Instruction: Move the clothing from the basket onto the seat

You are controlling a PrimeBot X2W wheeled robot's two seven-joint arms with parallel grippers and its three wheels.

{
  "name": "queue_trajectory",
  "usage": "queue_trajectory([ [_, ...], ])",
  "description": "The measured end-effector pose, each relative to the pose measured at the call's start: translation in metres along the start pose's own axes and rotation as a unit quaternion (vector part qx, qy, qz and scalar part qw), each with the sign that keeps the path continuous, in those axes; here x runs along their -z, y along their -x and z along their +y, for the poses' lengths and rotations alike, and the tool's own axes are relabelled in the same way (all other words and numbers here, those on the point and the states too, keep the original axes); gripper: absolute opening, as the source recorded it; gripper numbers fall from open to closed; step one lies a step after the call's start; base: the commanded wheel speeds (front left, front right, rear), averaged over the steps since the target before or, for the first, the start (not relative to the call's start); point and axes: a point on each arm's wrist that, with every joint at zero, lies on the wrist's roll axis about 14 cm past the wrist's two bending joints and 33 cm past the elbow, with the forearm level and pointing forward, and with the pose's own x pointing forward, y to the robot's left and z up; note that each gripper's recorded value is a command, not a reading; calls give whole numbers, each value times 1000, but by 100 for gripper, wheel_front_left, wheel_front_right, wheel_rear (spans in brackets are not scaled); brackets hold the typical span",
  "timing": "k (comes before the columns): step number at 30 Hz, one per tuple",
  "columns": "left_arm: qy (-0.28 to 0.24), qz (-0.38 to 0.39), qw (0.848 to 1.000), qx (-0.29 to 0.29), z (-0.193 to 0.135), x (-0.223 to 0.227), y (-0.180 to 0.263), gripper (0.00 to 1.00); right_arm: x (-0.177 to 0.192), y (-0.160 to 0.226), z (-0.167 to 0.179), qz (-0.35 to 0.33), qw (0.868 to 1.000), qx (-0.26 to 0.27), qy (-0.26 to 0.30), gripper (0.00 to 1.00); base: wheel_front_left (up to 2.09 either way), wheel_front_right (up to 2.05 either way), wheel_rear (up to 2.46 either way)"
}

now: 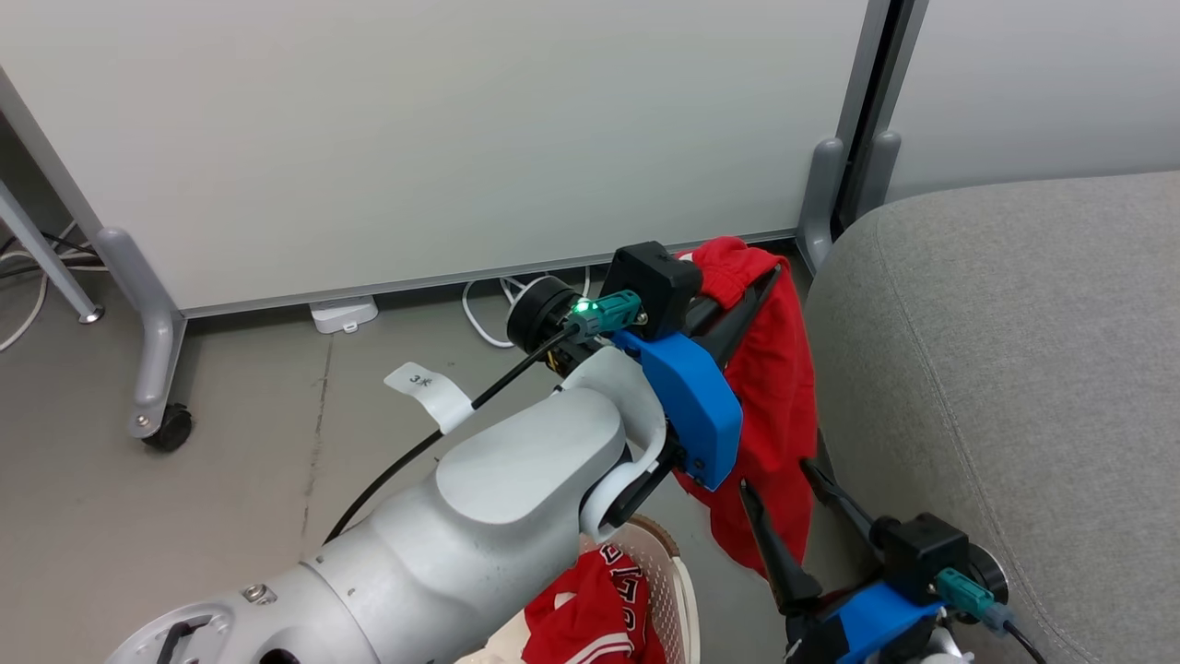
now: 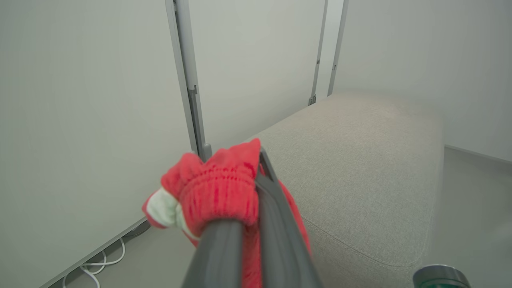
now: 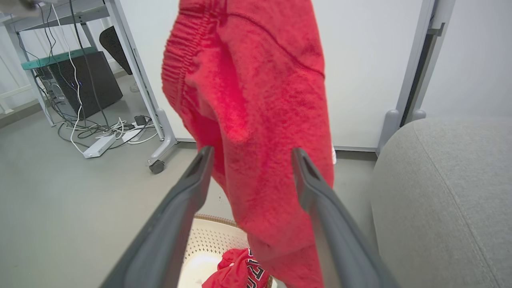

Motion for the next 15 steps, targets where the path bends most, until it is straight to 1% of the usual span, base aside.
queue_trajectory([
  [7,7,-1,1000,-2,1,0,0,0,-1,-19,5,3,1000,-19,11,100,0,0,0],
  [15,11,2,1000,-4,4,3,0,0,-4,-38,-6,3,999,-13,31,100,0,0,0],
])
